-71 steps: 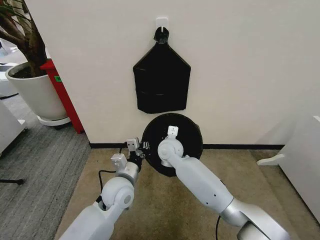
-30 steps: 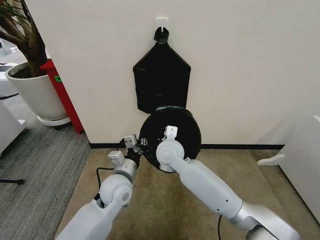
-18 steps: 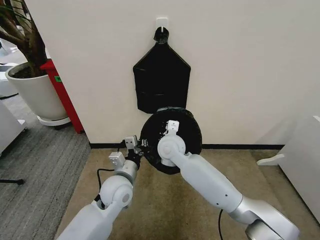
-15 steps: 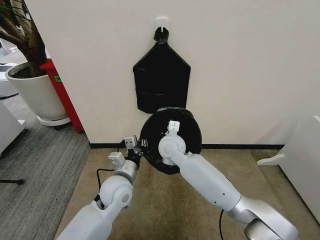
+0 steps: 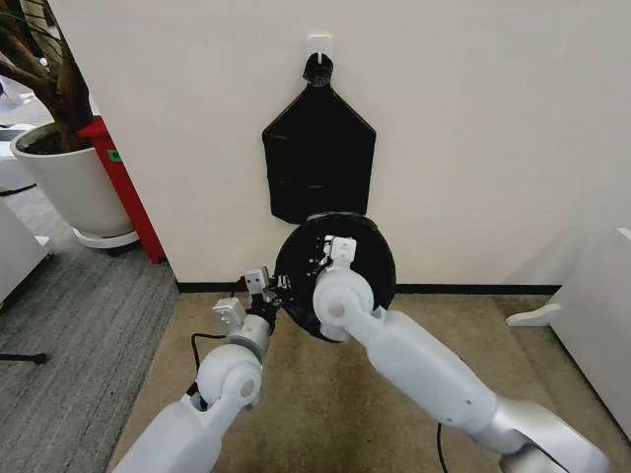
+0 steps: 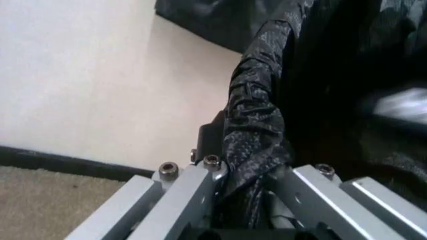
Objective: Place the garbage bag over the trash bin.
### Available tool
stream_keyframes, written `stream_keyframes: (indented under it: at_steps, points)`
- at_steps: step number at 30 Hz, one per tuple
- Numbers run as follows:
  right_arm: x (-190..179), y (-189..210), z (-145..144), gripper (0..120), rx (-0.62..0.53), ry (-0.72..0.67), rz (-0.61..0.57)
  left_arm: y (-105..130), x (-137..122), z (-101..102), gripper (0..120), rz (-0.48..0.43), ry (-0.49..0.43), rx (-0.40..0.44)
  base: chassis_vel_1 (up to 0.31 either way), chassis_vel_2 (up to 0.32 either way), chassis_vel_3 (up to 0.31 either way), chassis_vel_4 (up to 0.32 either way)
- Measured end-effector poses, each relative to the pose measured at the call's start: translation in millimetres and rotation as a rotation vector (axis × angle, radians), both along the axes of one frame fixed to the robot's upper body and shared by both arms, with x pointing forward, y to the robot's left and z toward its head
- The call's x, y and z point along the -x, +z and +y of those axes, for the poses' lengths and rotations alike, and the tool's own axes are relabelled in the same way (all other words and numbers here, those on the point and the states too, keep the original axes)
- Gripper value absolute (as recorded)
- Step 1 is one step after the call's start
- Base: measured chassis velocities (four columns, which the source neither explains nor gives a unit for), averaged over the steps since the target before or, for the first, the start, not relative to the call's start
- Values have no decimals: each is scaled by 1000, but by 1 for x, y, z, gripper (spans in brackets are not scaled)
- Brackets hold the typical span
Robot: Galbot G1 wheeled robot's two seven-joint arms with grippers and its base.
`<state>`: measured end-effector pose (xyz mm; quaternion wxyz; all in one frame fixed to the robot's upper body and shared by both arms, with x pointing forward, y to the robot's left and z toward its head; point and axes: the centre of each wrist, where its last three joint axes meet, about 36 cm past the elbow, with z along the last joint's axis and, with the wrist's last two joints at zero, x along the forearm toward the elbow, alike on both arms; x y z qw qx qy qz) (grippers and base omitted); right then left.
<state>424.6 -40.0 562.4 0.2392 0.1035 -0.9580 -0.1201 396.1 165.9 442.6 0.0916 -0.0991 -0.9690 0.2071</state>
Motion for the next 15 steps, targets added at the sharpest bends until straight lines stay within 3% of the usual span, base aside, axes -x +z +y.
stream_keyframes:
  at_steps: [3, 8, 10, 12, 15]
  points:
    - [21, 16, -20, 5, -65, 97, -43, -5, -4, 4, 2, -9, -2, 7, 0, 0, 0, 0]
    - [60, 63, -84, 29, -200, 283, -218, -12, -11, 11, 2, 1, 2, 30, 0, 0, 0, 0]
    - [63, 68, -95, 30, -198, 302, -256, -12, -12, 11, 2, 10, 3, 37, 0, 0, 0, 0]
    - [67, 75, -120, 40, -150, 302, -350, -12, -12, 14, 2, 31, 0, 54, 0, 0, 0, 0]
    - [54, 82, -159, 52, -112, 284, -383, -15, -12, 19, 2, 5, -33, 62, 0, 0, 0, 0]
